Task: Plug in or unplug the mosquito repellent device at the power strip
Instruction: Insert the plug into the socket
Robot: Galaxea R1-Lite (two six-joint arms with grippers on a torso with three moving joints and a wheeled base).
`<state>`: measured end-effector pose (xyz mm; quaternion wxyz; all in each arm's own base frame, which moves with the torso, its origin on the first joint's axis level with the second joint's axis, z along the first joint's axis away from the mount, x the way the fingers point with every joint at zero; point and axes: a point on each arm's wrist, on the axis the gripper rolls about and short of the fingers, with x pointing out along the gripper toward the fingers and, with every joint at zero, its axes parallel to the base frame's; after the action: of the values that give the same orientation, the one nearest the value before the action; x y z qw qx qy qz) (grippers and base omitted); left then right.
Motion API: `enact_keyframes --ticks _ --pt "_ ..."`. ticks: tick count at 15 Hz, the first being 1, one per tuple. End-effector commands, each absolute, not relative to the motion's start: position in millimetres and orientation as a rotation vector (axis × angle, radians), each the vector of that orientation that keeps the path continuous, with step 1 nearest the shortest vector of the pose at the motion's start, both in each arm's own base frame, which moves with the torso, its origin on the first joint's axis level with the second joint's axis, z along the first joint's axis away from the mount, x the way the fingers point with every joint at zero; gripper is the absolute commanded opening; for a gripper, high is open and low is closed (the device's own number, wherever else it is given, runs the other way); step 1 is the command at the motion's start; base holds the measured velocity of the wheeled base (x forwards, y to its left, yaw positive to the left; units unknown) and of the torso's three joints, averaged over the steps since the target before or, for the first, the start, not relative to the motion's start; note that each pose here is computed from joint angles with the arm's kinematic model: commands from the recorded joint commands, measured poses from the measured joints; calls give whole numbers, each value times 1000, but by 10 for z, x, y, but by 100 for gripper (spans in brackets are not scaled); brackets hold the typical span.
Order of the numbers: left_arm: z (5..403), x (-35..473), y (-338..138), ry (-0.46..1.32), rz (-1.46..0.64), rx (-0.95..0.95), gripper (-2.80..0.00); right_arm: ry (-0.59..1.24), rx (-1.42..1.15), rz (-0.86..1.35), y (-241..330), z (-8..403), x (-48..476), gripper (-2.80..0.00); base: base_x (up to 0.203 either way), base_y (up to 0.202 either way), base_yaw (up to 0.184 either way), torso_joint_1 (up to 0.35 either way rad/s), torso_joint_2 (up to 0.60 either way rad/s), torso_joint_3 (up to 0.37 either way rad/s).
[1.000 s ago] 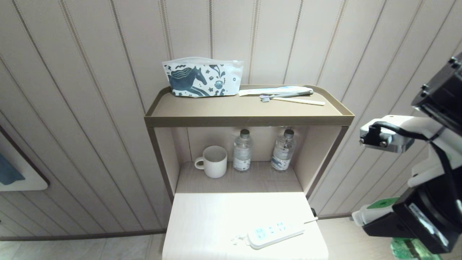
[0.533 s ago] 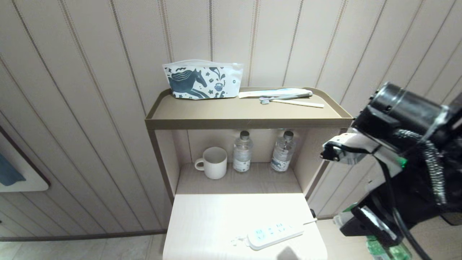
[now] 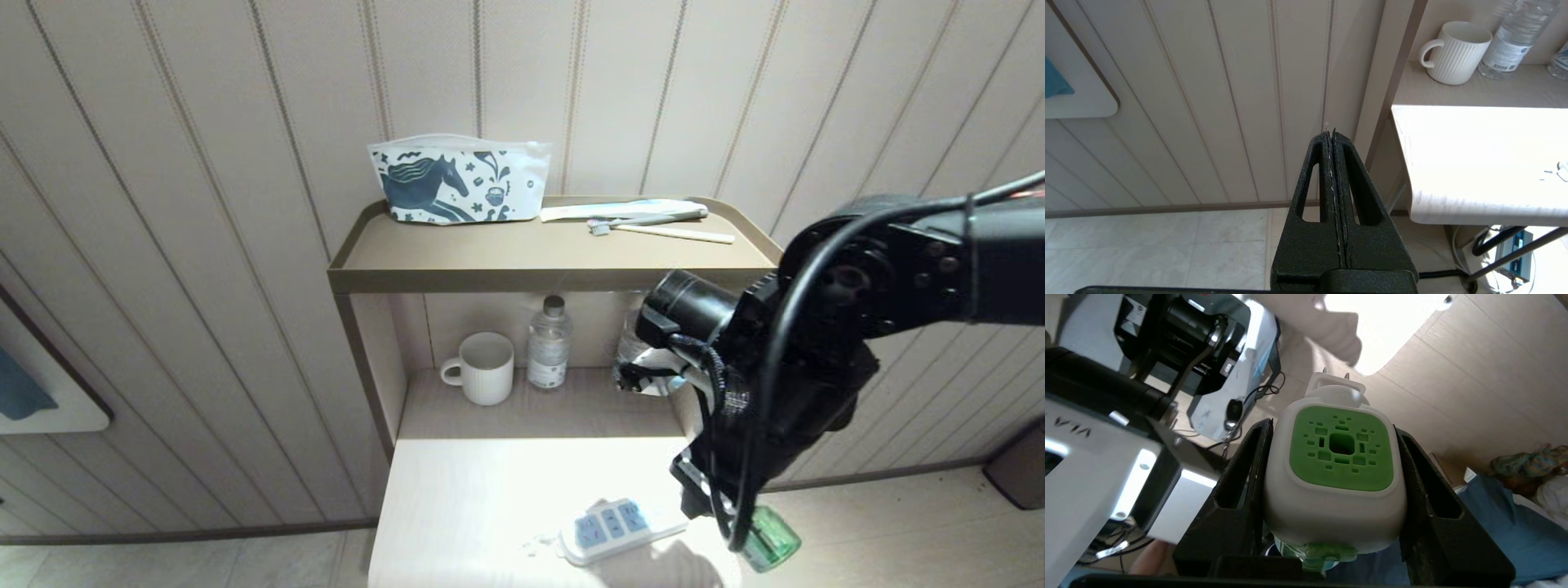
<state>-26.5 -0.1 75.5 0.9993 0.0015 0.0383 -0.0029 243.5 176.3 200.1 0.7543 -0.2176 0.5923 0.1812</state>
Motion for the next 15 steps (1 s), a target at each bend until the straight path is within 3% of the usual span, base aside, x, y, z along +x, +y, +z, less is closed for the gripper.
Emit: enact_keyframes --ticks 1,15 --pt "756 -264 -1 78 -6 3 -280 1358 -499 378 1777 1737 2731 -280 0 0 0 0 0 0" --pt "755 -264 -1 78 -6 3 -280 1382 -445 449 1842 1227 3162 -280 0 0 0 0 0 0"
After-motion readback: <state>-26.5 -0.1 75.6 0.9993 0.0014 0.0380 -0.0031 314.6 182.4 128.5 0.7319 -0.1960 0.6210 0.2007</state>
